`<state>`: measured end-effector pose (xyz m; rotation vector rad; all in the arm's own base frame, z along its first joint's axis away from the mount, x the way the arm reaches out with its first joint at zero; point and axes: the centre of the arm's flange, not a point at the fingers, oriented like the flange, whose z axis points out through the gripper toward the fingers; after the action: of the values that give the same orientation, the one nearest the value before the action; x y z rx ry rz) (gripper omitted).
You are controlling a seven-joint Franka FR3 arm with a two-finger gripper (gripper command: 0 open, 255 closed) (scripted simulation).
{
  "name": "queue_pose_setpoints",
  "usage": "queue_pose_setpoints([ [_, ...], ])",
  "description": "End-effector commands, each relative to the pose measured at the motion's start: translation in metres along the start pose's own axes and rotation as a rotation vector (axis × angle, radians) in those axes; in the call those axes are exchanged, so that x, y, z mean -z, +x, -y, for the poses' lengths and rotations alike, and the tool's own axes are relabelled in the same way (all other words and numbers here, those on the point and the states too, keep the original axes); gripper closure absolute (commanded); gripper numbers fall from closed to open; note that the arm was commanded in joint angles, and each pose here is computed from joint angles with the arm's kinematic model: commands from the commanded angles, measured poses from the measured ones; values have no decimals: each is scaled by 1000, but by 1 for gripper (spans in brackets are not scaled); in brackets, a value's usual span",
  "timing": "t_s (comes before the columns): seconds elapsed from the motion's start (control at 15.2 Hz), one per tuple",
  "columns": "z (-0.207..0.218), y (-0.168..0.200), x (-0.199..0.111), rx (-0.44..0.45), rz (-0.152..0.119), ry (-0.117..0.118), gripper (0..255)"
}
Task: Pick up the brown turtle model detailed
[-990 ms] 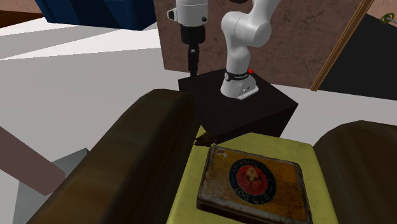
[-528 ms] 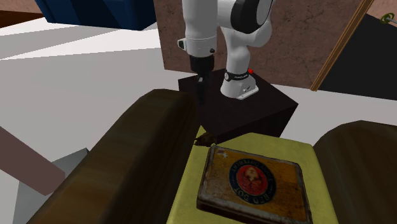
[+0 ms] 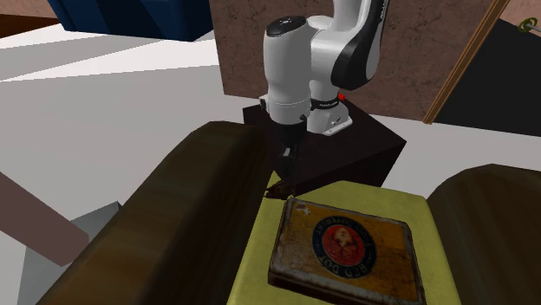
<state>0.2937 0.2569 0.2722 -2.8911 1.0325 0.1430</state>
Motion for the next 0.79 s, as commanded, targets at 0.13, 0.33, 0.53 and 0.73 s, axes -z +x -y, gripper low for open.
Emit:
queue_pose_setpoints([
  [0.13, 10, -4, -22, -24, 10, 6, 0],
  [0.33, 10, -2, -38, -24, 10, 6, 0],
  [0.53, 9, 0, -51, -24, 10, 6, 0],
  [0.73, 9, 0, -51, -24, 10, 6, 255],
])
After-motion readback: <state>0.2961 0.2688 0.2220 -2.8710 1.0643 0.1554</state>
